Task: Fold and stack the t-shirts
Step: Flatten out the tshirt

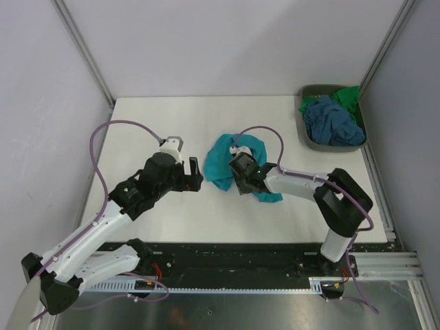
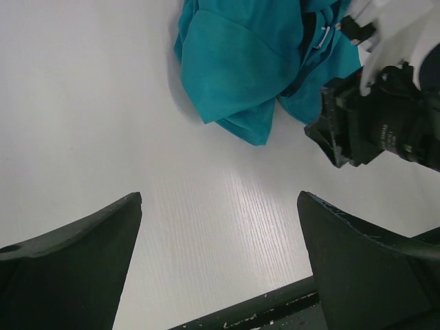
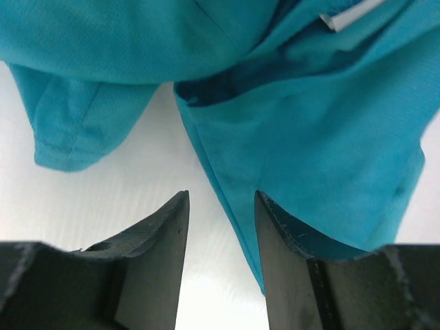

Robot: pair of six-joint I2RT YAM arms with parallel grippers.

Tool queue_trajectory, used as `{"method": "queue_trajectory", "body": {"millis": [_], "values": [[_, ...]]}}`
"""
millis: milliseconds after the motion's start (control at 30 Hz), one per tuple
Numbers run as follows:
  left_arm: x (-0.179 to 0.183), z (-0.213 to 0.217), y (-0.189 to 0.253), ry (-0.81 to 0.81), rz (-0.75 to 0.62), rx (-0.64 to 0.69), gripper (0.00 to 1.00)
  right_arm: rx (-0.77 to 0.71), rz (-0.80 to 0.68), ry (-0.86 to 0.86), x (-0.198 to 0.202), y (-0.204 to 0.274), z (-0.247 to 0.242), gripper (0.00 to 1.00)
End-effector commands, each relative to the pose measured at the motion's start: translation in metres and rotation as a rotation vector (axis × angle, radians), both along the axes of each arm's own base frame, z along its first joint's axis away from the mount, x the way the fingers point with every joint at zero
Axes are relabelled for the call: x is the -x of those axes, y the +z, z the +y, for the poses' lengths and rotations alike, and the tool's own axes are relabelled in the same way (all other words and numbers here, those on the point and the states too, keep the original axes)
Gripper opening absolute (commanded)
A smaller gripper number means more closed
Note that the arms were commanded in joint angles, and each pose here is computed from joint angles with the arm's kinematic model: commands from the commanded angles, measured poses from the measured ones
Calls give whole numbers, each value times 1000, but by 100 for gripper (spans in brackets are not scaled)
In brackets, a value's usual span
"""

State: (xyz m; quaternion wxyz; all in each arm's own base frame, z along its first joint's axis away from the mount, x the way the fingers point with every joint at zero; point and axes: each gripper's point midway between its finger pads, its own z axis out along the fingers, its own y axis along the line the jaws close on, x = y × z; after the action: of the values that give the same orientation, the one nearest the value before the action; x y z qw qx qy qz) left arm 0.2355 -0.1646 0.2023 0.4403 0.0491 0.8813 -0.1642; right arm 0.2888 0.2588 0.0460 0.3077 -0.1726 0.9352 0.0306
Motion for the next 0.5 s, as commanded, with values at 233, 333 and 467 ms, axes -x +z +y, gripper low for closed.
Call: {"method": "queue_trajectory", "body": {"millis": [233,333,467], "values": [[-4,-1,10,12,-33,32,99,-21,-8,-6,-36,-10,7,47],[-5,-2,9,9,-29,33,99,-25,18,-6,-36,-19,7,45],[-5,-2,8,12,-25,30,99,-48,56,8,-30,-27,13,43]]}}
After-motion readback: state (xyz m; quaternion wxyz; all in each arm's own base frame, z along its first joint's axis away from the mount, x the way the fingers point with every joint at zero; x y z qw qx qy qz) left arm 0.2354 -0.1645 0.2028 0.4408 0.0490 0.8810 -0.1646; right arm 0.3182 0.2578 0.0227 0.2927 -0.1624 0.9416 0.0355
